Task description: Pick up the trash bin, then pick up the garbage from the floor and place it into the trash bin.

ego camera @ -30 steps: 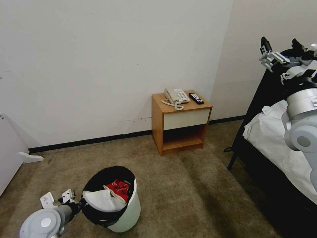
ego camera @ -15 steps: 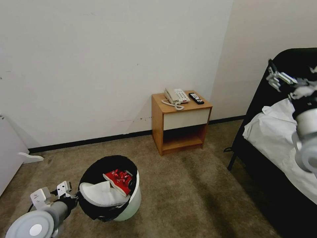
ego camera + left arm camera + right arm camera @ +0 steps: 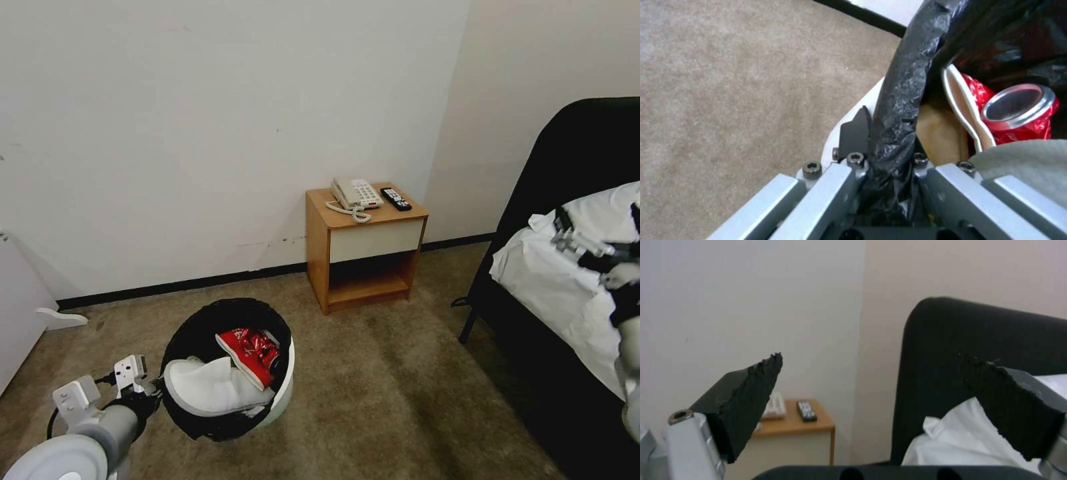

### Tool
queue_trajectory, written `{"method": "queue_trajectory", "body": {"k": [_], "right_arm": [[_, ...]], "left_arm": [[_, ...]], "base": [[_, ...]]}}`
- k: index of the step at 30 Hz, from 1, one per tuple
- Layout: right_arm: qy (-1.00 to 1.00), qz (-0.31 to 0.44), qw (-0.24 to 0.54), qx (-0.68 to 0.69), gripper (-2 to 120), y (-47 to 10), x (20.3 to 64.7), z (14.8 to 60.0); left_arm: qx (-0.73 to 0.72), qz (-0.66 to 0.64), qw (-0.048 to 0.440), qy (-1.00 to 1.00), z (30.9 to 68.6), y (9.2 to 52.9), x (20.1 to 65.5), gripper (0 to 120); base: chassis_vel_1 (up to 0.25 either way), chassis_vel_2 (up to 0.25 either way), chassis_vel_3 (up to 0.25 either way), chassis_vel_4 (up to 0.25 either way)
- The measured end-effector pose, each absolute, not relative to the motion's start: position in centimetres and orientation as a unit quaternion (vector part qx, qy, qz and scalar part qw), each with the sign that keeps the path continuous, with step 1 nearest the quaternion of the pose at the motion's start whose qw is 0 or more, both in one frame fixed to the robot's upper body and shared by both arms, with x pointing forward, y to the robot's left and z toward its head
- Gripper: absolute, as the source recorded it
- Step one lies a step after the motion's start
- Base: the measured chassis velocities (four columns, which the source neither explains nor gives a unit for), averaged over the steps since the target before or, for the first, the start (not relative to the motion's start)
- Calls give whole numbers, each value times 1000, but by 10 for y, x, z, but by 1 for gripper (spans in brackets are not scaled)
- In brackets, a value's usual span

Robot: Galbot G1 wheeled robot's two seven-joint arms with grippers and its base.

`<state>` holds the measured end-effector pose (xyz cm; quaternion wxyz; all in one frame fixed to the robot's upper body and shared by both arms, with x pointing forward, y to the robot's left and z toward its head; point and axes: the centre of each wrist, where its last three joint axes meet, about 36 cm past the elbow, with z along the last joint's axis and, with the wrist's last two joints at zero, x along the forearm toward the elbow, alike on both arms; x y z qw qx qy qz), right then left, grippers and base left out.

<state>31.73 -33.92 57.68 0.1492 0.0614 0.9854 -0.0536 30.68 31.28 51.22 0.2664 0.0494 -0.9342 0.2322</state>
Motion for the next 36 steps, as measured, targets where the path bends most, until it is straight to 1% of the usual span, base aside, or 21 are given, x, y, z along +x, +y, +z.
{"method": "queue_trajectory", "body": {"k": [4,9,11,12,13,18,23,27,36], "right_arm": [[987,-60,138,59,100,-333,313,564],[991,-57,110,53,100,-316,305,523],[991,-57,110,53,100,-316,305,523],[992,-47,102,55,100,-306,305,504],[992,-47,102,55,100,-306,305,504],[992,-44,95,72,100,-291,300,469],[990,-50,94,90,100,-289,295,459],[985,-76,102,120,100,-297,289,462],[976,-103,117,152,100,-308,281,465]], "left_arm": [[48,230,263,-936,513,310,304,2],[47,221,251,-941,513,302,300,2],[47,221,251,-941,513,302,300,2],[48,222,249,-942,513,300,298,2],[48,222,249,-942,513,300,298,2],[51,211,243,-945,511,297,294,2],[54,204,239,-948,509,295,293,2],[57,193,233,-951,507,293,292,2],[57,179,232,-954,503,292,292,2]], "base": [[0,0,0,0],[0,0,0,0],[0,0,0,0],[0,0,0,0],[0,0,0,0],[0,0,0,0],[0,0,0,0],[0,0,0,0],[0,0,0,0]]}}
